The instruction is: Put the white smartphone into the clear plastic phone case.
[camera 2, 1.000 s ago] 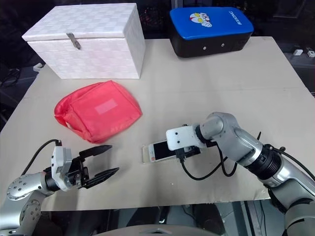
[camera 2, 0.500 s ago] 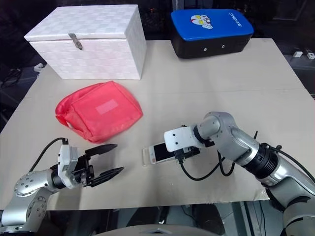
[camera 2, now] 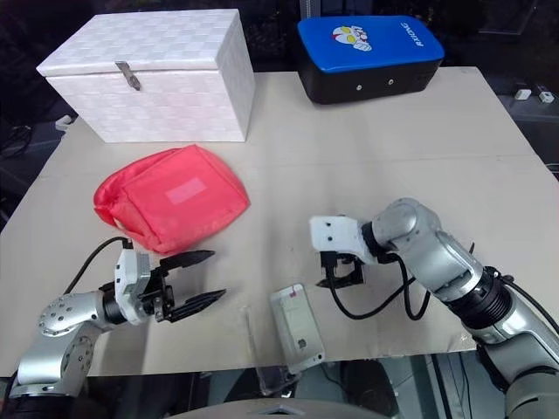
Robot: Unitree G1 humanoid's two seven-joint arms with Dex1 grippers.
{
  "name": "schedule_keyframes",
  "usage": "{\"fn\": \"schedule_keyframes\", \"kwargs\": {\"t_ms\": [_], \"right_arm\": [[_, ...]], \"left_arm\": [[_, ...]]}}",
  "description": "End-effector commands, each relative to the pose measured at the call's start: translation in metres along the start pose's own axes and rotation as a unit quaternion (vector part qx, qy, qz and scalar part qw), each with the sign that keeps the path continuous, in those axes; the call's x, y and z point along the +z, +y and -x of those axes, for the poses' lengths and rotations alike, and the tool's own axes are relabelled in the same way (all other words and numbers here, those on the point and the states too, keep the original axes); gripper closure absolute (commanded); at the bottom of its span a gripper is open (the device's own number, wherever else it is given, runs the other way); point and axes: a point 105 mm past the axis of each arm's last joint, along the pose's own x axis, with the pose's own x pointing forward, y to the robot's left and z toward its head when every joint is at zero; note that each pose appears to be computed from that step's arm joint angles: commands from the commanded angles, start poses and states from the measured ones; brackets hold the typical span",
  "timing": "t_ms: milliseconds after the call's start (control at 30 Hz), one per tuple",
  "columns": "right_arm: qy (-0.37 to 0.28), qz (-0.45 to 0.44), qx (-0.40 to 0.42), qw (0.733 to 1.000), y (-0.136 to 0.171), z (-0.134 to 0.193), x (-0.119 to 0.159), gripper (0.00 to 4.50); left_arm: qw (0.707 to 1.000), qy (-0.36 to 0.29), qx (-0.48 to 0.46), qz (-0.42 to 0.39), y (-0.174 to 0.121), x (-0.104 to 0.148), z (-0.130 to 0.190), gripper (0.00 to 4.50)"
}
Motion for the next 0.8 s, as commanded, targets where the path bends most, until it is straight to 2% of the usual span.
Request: {"fn": "schedule_keyframes", "kwargs": {"t_ms": [33,200,400,633,800], "right_arm": [[-0.024,-0.014,-0.039,0.999,-0.007,0.009,0.005,0.08],[-0.067,-0.06,-0.023,0.996,0.011,0.026,0.003,0.08],[-0.068,-0.061,-0.01,0.996,0.033,0.026,-0.004,0.08],[-0.099,-0.052,0.004,0.994,0.062,0.032,-0.007,0.08],[-0.098,-0.045,0.006,0.994,0.076,0.031,-0.013,0.08]], "left_arm": [[1.0,-0.003,-0.007,-0.011,-0.001,0.003,-0.001,0.16],[1.0,-0.006,-0.025,-0.007,-0.006,0.008,-0.004,0.16],[0.999,0.003,-0.051,-0.013,-0.012,0.008,-0.009,0.16],[0.988,0.034,-0.147,-0.036,-0.039,-0.002,-0.016,0.16],[0.971,0.087,-0.221,-0.024,-0.06,-0.014,-0.031,0.16]]}}
